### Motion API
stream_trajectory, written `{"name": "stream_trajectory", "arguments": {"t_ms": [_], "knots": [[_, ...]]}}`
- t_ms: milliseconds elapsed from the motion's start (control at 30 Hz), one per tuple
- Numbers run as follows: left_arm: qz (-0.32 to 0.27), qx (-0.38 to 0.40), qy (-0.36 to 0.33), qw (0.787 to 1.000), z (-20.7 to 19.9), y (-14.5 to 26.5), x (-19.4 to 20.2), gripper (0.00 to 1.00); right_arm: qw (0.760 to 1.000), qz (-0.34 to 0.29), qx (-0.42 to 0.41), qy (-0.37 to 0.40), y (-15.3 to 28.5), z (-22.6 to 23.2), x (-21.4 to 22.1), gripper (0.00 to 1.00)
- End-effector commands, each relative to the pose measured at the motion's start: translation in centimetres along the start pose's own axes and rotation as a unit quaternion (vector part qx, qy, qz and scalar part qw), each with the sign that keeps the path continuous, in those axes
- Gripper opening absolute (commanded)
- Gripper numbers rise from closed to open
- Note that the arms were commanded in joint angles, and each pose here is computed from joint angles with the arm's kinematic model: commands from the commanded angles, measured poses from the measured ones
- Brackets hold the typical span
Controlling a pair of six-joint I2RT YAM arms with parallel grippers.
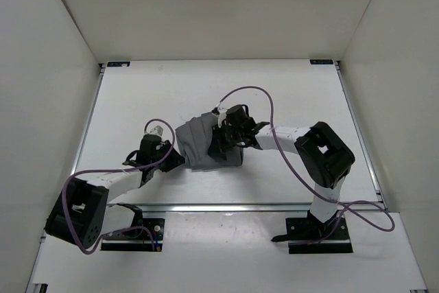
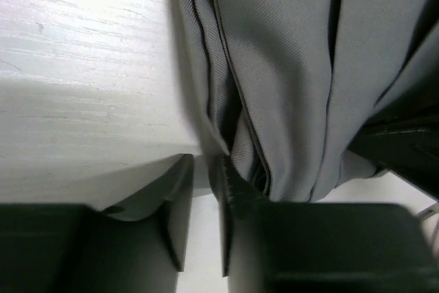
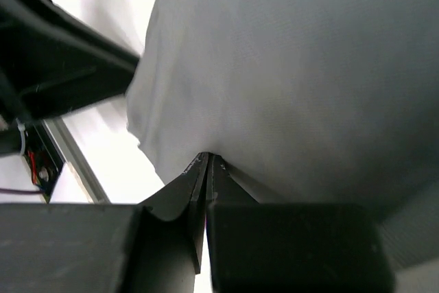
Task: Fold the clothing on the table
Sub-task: Fold the skirt
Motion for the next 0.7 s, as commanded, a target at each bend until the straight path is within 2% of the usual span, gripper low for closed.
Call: {"name": "stream_trajectory", "arguments": {"t_ms": [0, 67, 167, 200, 267, 367, 400, 567, 667], "knots": [[-0.013, 0.025, -0.008, 1.0, -1.6, 1.0, -1.2, 0.4, 0.999, -0.033, 0.003, 0.04, -0.1, 0.8, -3.3, 0.0], [-0.032, 0.03, -0.012, 0.999, -2.2, 2.1, -2.6, 0.53, 0.996, -0.061, 0.03, 0.058, 1.7, 0.8, -5.2, 0.0], [-0.074, 0.04, -0.013, 0.996, -2.7, 5.0, -4.7, 0.57, 0.991, -0.114, 0.05, 0.052, 5.1, 1.1, -7.7, 0.0], [-0.069, 0.023, -0.012, 0.997, -1.9, 5.4, -4.5, 0.6, 0.99, -0.121, 0.062, 0.045, 6.1, 0.5, -7.6, 0.02], [-0.074, 0.032, -0.033, 0.996, -2.7, 7.1, -4.7, 0.61, 0.986, -0.147, 0.069, 0.036, 7.6, -1.3, -8.0, 0.05], [-0.072, 0.041, -0.045, 0.996, -3.4, 8.8, -4.0, 0.64, 0.988, -0.15, 0.036, 0.022, 8.1, -3.3, -9.1, 0.05], [-0.076, 0.049, -0.049, 0.995, -3.7, 9.4, -4.0, 0.65, 0.991, -0.13, 0.014, 0.003, 7.4, -3.8, -8.4, 0.03], [-0.047, 0.021, -0.065, 0.997, -2.7, 11.4, -2.5, 0.67, 0.99, -0.121, -0.067, 0.013, 4.4, -3.3, -9.4, 0.0], [-0.045, 0.009, -0.072, 0.996, -2.3, 12.3, -2.3, 0.68, 0.993, -0.098, -0.071, -0.003, 1.0, -4.0, -9.1, 0.0]]}}
Point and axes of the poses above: each gripper's point midway between its finger pads, its own y axis back along the fingers, its own z axis along the line the jaws close on, x = y × z, the point moved 3 cm from there along y, back along the fingers, and after that the axes turned 11 degrees about y, right-handed, at the moved point
